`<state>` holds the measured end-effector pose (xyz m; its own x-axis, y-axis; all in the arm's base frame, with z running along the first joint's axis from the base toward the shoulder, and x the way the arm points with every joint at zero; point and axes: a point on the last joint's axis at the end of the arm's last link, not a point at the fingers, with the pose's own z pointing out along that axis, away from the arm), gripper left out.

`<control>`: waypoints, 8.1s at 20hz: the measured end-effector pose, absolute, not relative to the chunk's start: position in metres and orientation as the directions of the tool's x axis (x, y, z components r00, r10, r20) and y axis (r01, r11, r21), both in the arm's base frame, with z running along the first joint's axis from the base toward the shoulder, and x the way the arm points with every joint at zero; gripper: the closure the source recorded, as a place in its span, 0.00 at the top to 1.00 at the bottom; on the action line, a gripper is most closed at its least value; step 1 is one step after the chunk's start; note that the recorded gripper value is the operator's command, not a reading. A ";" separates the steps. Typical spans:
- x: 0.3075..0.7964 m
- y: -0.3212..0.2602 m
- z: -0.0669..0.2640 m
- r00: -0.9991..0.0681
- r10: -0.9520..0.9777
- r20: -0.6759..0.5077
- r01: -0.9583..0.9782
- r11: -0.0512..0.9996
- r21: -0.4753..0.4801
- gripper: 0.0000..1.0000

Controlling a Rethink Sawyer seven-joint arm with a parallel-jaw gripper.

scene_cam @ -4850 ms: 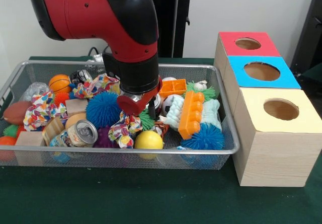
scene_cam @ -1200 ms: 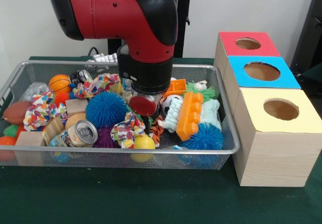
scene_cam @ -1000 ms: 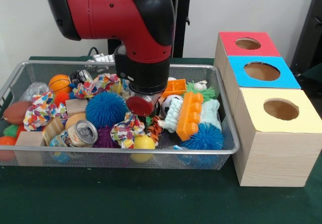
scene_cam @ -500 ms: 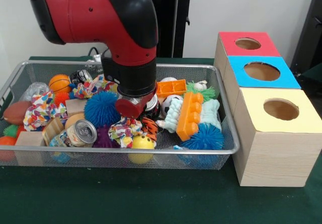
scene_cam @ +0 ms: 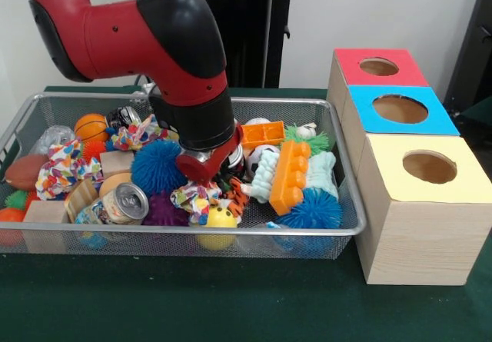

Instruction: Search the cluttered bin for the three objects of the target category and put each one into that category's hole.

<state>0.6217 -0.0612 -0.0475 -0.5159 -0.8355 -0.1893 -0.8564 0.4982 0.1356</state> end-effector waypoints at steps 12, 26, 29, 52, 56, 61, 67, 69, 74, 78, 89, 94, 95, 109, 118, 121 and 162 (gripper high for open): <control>0.625 -0.051 -0.036 -0.544 -0.807 -0.228 -0.839 0.519 0.165 0.00; 0.630 -0.042 -0.019 -0.576 -0.771 -0.272 -0.817 0.542 0.194 1.00; 0.629 -0.042 -0.019 -0.577 -0.770 -0.273 -0.817 0.542 0.198 1.00; 0.645 -0.041 -0.013 -0.534 -0.786 -0.310 -0.837 0.542 0.068 1.00; 0.657 -0.035 -0.009 -0.541 -0.769 -0.340 -0.823 0.567 0.025 1.00; 0.664 -0.030 -0.014 -0.579 -0.729 -0.366 -0.789 0.614 0.024 1.00; 0.661 -0.030 -0.024 -0.630 -0.696 -0.345 -0.753 0.656 0.051 1.00; 0.657 -0.031 -0.027 -0.645 -0.693 -0.323 -0.744 0.666 0.056 1.00; 0.650 -0.031 -0.029 -0.693 -0.670 -0.266 -0.706 0.705 0.064 1.00; 0.646 -0.026 -0.026 -0.726 -0.652 -0.216 -0.676 0.735 0.053 1.00; 0.638 -0.031 -0.019 -0.818 -0.559 -0.134 -0.567 0.823 0.030 1.00; 0.639 -0.036 -0.019 -0.846 -0.517 -0.133 -0.525 0.850 0.039 1.00; 0.640 -0.037 -0.020 -0.852 -0.507 -0.134 -0.516 0.856 0.043 1.00; 0.668 -0.049 -0.025 -0.907 -0.330 -0.262 -0.376 0.915 0.146 1.00; 0.670 -0.038 -0.031 -0.908 -0.332 -0.255 -0.375 0.916 0.144 1.00; 0.668 -0.029 -0.033 -0.897 -0.380 -0.225 -0.408 0.908 0.097 1.00; 0.640 -0.063 -0.044 -0.923 -0.356 -0.148 -0.349 0.935 -0.069 1.00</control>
<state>0.6404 -0.0633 -0.0445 -0.9229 -0.3557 -0.1477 -0.3491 0.9345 -0.0688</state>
